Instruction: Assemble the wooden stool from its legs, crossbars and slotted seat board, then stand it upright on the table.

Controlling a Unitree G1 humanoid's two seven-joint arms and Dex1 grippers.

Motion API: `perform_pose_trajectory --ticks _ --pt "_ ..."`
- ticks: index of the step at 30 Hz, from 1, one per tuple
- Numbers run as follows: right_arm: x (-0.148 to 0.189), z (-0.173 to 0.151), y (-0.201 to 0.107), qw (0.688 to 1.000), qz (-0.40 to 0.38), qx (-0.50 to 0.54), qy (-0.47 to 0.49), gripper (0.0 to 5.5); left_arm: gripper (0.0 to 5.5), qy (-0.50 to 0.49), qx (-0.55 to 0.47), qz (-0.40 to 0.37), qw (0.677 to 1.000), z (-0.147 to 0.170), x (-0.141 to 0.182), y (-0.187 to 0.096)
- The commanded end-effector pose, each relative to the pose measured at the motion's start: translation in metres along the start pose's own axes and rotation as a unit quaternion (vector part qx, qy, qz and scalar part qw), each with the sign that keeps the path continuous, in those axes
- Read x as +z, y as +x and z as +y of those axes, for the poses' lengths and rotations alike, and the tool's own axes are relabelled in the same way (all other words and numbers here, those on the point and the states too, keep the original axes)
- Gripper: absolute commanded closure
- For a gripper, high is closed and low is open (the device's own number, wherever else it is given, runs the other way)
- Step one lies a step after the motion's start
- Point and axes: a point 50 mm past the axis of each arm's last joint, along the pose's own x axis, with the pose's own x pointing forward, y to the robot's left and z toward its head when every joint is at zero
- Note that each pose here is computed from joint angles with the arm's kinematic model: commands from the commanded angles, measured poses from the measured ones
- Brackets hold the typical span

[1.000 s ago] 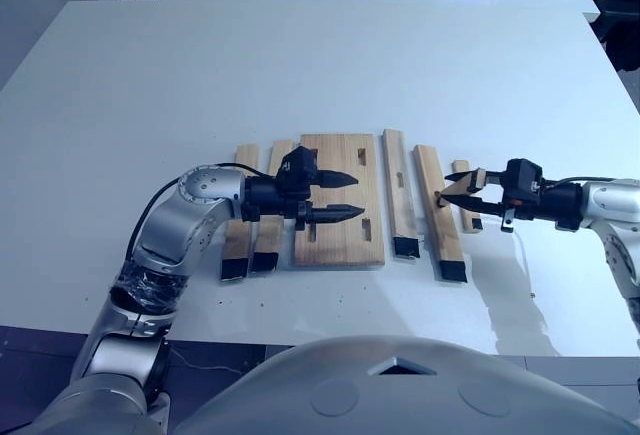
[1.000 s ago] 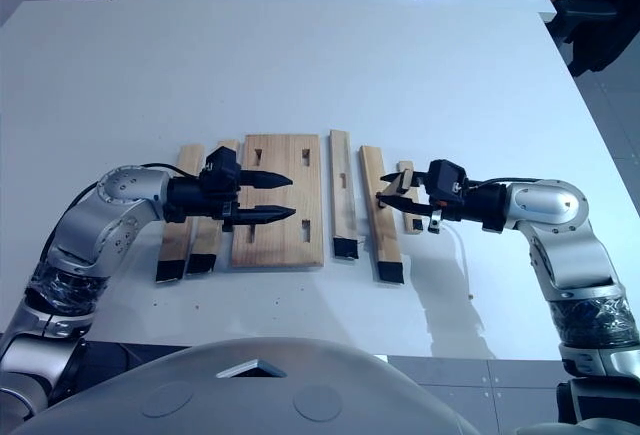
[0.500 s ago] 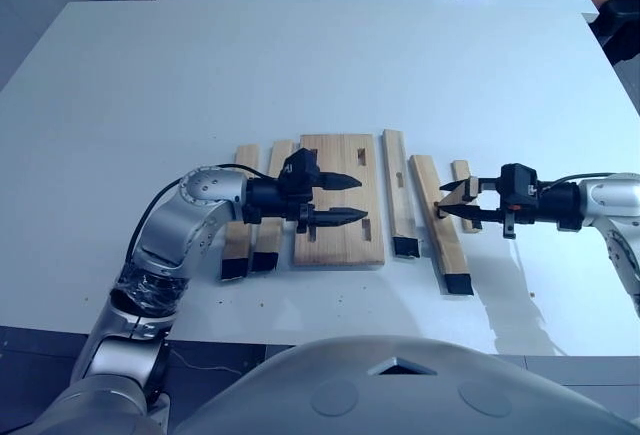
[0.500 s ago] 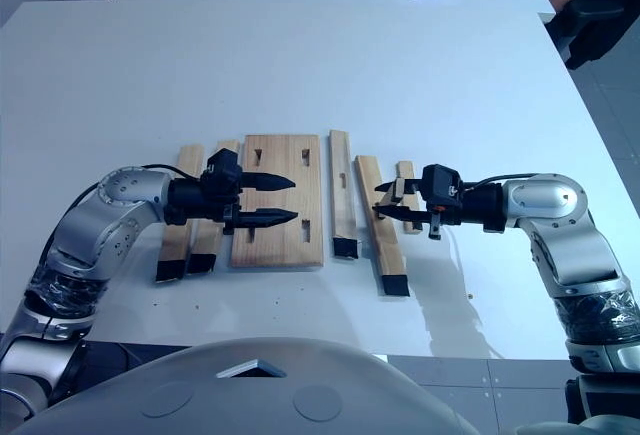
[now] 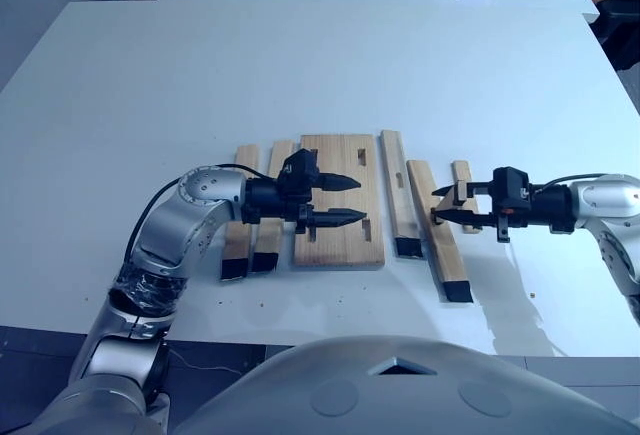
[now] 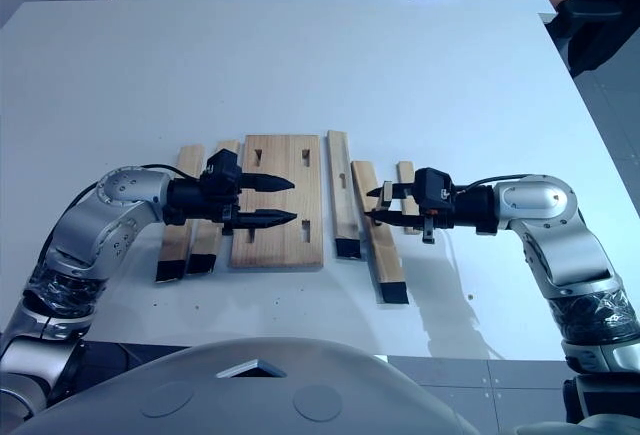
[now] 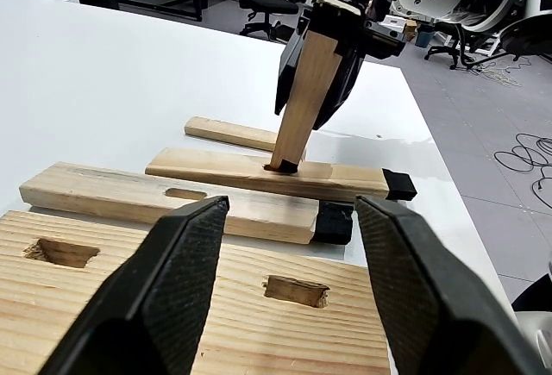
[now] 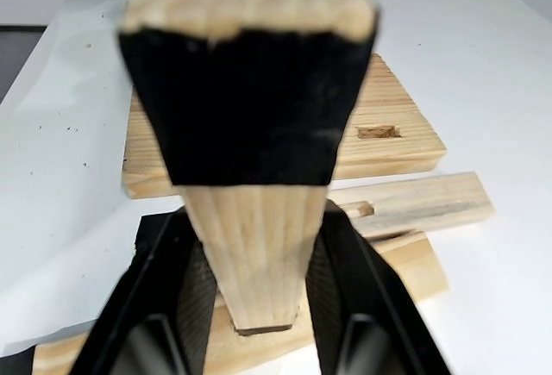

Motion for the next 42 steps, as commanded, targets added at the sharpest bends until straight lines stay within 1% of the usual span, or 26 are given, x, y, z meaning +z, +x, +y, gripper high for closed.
perform_pose_trajectory --ticks 1,7,12,16,24,28,34,36,42 --pt "-0.024 0.012 0.000 0.997 0.028 -0.002 0.068 4.20 2.77 0.008 0.000 0.008 1.000 0.002 0.002 -0.002" --pt "-0.033 0.014 -0.008 0.995 0.035 -0.017 0.087 4.20 2.77 0.014 0.001 0.010 1.000 0.004 0.003 -0.003" --pt "-0.041 0.026 -0.014 0.993 0.045 -0.010 0.107 4.20 2.77 0.017 0.000 0.013 1.000 0.005 0.003 -0.004" --pt "-0.041 0.033 -0.015 0.993 0.049 0.002 0.109 4.20 2.77 0.019 -0.001 0.014 1.000 0.006 0.003 -0.004" --pt "-0.033 0.035 -0.013 0.994 0.053 0.013 0.095 4.20 2.77 0.022 -0.007 0.016 1.000 0.005 0.003 -0.004" --pt "-0.032 0.028 -0.012 0.995 0.064 0.003 0.071 4.20 2.77 0.023 -0.004 0.016 1.000 0.006 0.003 -0.003" --pt "-0.036 0.014 -0.026 0.994 0.099 -0.025 0.040 4.20 2.77 0.024 0.003 0.013 1.000 0.007 0.003 -0.004" --pt "-0.032 0.007 -0.030 0.994 0.094 -0.037 0.033 4.20 2.77 0.024 0.005 0.011 1.000 0.006 0.003 -0.003" --pt "-0.008 -0.006 -0.022 0.997 0.017 -0.075 0.030 4.20 2.77 0.022 0.013 0.005 1.000 0.005 0.001 -0.002"
